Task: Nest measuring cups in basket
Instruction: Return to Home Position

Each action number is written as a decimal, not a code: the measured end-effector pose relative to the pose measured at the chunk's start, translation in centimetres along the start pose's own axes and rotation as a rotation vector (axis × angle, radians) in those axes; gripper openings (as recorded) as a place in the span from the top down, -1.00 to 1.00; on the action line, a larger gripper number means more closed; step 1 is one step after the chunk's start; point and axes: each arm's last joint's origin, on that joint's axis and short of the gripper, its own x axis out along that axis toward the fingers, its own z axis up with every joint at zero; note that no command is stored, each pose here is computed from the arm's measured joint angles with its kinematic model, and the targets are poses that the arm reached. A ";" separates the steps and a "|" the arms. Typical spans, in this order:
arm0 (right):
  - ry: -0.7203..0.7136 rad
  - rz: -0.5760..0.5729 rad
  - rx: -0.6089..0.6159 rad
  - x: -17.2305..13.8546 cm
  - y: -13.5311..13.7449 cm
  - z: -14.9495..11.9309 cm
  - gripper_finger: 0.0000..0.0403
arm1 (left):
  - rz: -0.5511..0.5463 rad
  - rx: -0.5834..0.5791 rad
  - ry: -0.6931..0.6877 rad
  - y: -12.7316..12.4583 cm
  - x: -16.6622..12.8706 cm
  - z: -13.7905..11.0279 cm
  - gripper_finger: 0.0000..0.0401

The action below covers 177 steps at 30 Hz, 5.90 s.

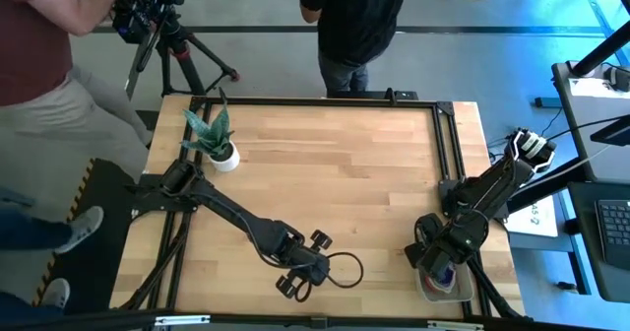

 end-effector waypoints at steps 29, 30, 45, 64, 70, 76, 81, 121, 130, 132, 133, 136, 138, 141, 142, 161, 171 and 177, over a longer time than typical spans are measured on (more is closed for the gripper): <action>-0.082 0.312 -0.004 -7.6 -1.5 1.2 -0.67 | -0.002 0.004 0.009 -0.1 0.0 -0.1 0.93; -0.132 0.361 -0.029 -8.3 -1.6 1.3 -0.67 | 0.003 0.007 0.009 0.0 0.0 -0.1 0.93; -0.964 0.610 -0.654 -17.4 -3.6 2.0 -0.67 | 0.138 -0.073 -0.383 3.6 -15.9 1.1 0.93; -1.277 0.675 -0.825 -18.1 -10.3 2.4 -0.67 | 0.190 -0.018 -0.583 -0.5 -23.9 -0.5 0.93; -1.234 0.759 -0.836 -17.7 -11.5 3.0 -0.67 | 0.223 -0.075 -0.761 0.2 -21.4 -4.1 0.93; -1.223 0.781 -0.827 -15.4 -11.8 3.2 -0.67 | 0.242 -0.150 -0.962 0.5 -20.7 -7.7 0.93; -1.224 0.800 -0.789 -12.6 -11.8 3.3 -0.67 | 0.259 -0.172 -1.021 0.1 -20.1 -10.1 0.93; -1.355 0.945 -0.756 -11.0 -14.6 8.0 -0.41 | 0.181 -0.176 -1.026 5.1 -18.1 -18.7 0.93; -1.303 1.042 -0.643 -7.2 -16.0 11.2 -0.41 | 0.130 -0.137 -1.057 6.6 -17.6 -19.2 0.93; -1.277 1.068 -0.613 -7.2 -15.9 11.1 -0.41 | 0.114 -0.135 -1.061 7.0 -17.5 -19.3 0.93; -1.264 1.081 -0.596 -7.3 -15.8 10.9 -0.41 | 0.108 -0.141 -1.066 7.1 -17.6 -19.4 0.93; -1.260 1.091 -0.574 -7.6 -15.3 9.9 -0.41 | 0.088 -0.128 -1.082 7.1 -17.7 -19.3 0.93; -1.272 1.079 -0.581 -7.9 -15.0 9.3 -0.41 | 0.079 -0.116 -1.082 7.1 -17.7 -19.3 0.93; -1.306 1.046 -0.622 -7.9 -14.7 8.7 -0.41 | 0.079 -0.082 -1.084 7.0 -17.8 -19.3 0.93; -1.312 1.040 -0.629 -7.9 -14.7 8.6 -0.41 | 0.072 -0.066 -1.084 7.0 -17.7 -19.3 0.93; -1.335 0.988 -0.535 -4.1 -12.4 6.3 -0.41 | 0.021 -0.069 -1.132 9.4 -16.3 -19.4 0.93; -1.407 0.890 -0.508 -3.6 -11.1 5.8 -0.41 | 0.027 -0.079 -1.129 10.5 -16.7 -20.3 0.93; -1.351 0.881 -0.539 -3.4 -8.3 2.5 -0.41 | 0.030 -0.112 -1.135 10.7 -16.8 -20.4 0.93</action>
